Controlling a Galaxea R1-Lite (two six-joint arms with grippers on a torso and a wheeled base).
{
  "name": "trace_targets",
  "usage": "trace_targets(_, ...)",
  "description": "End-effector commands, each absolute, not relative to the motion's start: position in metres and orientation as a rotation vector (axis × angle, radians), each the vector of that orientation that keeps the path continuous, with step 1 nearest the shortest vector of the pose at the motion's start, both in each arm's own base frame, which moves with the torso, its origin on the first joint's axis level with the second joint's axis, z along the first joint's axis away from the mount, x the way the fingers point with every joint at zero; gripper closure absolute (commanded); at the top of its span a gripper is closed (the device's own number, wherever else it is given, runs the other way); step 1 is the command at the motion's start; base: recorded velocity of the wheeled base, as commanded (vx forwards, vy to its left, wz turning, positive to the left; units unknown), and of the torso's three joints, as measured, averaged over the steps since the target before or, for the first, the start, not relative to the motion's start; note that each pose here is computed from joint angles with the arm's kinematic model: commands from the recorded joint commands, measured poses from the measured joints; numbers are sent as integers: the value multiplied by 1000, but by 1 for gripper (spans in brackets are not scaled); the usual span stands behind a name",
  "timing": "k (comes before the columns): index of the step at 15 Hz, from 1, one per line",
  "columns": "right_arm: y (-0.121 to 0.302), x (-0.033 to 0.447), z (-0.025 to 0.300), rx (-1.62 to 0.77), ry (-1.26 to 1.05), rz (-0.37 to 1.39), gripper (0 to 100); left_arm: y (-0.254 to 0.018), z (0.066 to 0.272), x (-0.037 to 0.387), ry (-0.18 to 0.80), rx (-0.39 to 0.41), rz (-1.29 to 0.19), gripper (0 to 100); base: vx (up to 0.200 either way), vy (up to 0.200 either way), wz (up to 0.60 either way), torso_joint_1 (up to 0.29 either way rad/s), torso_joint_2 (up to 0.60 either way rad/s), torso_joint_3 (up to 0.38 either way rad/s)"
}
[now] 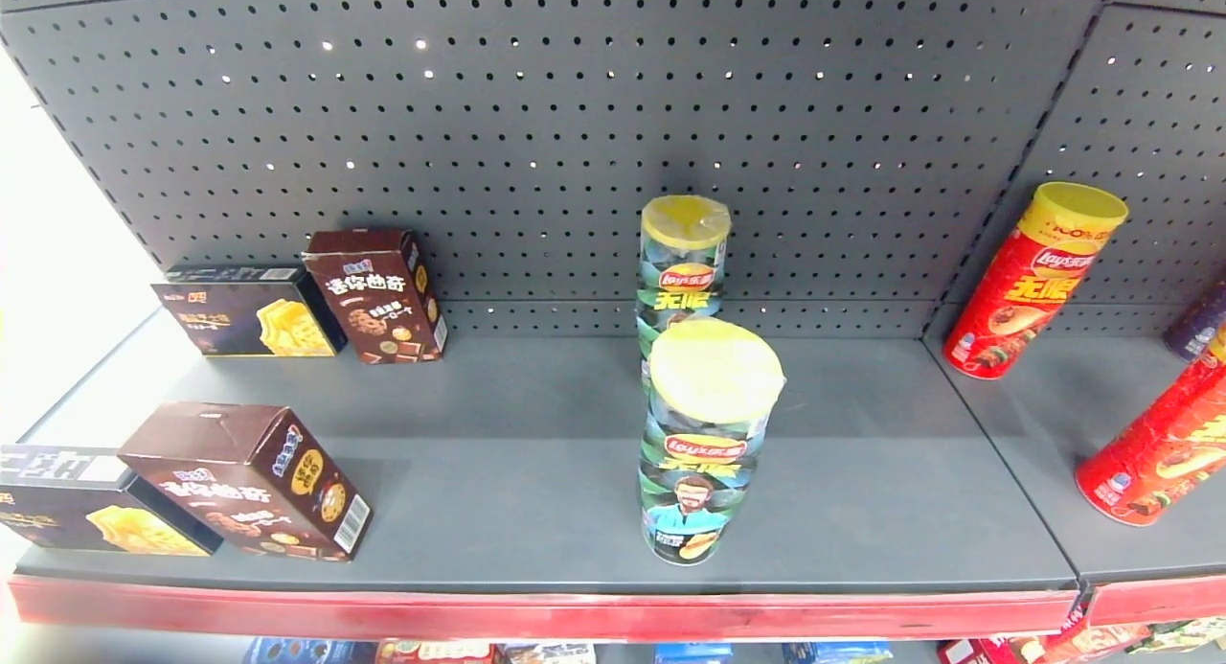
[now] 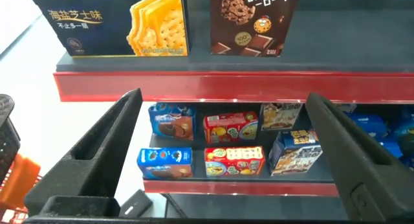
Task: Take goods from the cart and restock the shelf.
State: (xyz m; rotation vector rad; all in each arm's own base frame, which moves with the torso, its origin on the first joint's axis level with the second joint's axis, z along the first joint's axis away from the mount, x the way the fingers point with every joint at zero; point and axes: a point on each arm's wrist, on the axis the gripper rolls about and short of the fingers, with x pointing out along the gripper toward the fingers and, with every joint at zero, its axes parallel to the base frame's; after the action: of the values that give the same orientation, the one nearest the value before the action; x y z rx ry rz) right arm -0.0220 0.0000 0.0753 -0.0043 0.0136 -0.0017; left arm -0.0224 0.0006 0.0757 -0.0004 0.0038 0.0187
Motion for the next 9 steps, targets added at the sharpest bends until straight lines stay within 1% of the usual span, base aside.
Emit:
trace_targets(1, 0, -22, 75, -3, 15, -2, 0, 1, 76, -22, 5, -8, 18, 0, 0, 0, 0, 0, 0, 0)
trace_targets(8, 0, -22, 75, -5, 15, -1, 0, 1, 76, -22, 6, -5, 14, 0, 0, 0, 0, 0, 0, 0)
trace_targets(9, 0, -22, 75, -5, 15, -1, 0, 1, 76, -22, 6, -6, 14, 0, -200, 0, 0, 7, 7, -7)
